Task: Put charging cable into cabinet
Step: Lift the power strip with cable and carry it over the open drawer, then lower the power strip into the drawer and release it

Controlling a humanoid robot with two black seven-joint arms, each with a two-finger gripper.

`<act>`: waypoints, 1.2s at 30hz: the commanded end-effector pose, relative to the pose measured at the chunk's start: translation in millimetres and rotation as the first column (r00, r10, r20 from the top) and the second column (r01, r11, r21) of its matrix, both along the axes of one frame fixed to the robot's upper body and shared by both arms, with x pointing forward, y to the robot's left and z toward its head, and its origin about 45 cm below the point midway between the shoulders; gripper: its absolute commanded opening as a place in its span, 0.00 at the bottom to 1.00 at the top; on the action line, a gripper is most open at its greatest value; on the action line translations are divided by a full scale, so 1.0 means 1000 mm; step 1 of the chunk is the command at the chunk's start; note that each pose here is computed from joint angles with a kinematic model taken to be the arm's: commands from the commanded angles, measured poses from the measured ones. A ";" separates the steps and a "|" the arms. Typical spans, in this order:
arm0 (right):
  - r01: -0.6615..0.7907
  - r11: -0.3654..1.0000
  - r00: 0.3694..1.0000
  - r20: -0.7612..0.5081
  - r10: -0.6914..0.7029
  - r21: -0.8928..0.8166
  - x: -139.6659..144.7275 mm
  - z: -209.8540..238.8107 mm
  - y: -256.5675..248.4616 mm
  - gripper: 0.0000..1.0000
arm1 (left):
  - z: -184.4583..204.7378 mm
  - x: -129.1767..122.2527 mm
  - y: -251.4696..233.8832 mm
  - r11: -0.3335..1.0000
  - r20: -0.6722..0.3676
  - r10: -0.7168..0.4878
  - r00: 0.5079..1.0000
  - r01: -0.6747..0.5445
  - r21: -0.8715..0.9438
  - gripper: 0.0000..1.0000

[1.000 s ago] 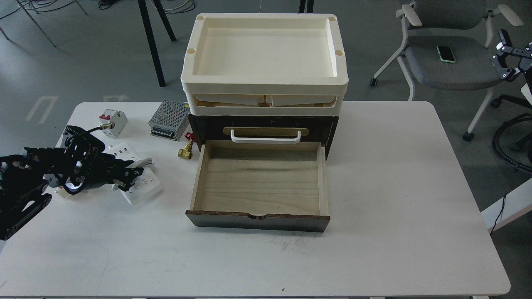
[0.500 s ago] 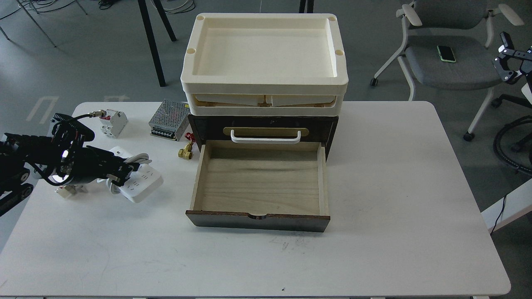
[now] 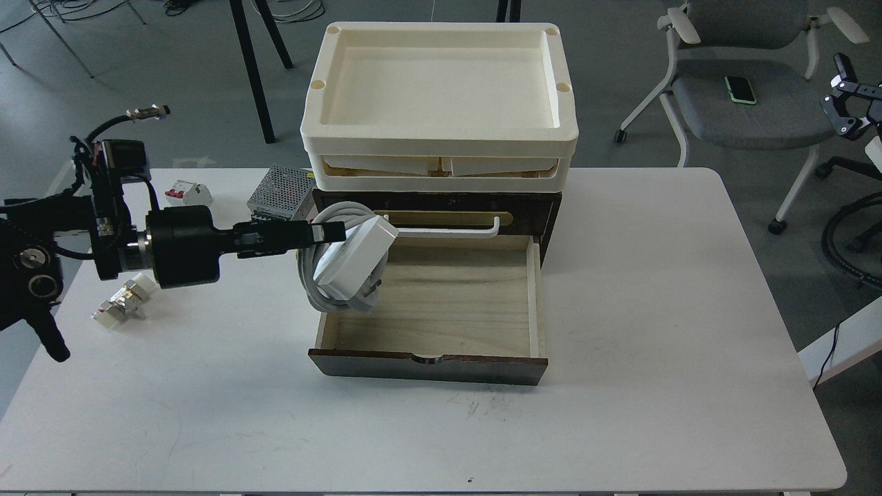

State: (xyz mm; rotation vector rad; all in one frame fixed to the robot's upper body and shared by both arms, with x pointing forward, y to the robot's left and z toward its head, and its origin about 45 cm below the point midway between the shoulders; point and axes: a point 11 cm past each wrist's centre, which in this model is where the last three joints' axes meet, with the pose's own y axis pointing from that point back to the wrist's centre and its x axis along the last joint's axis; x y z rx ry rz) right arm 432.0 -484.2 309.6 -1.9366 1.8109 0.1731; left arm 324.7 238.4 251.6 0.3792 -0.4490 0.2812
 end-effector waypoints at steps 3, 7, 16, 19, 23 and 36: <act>0.009 1.000 1.000 -0.001 -0.009 -0.006 -0.002 0.001 -0.005 1.00 | -0.037 0.012 -0.020 0.999 -0.070 0.029 0.997 -0.032 -0.037 0.00; 0.010 1.000 1.000 -0.004 -0.010 -0.004 -0.003 -0.001 -0.005 1.00 | -0.067 0.023 -0.008 0.995 -0.115 0.101 0.988 -0.099 0.017 0.00; 0.016 1.000 1.000 -0.008 -0.016 0.012 -0.004 -0.004 -0.006 1.00 | -0.091 0.027 -0.001 0.989 -0.133 0.130 0.982 -0.120 0.082 0.00; 0.022 0.999 1.000 -0.007 -0.022 0.024 -0.005 -0.005 -0.007 1.00 | -0.103 0.031 -0.003 0.986 -0.152 0.157 0.976 -0.145 0.087 0.00; 0.023 0.999 1.000 -0.006 -0.023 0.023 -0.005 -0.004 -0.008 1.00 | -0.114 0.033 -0.014 0.985 -0.175 0.163 0.971 -0.151 0.079 0.00; 0.028 0.999 1.000 -0.007 -0.028 0.026 -0.006 -0.005 -0.010 1.00 | -0.131 0.032 -0.059 0.990 -0.230 0.138 0.963 -0.139 0.013 0.07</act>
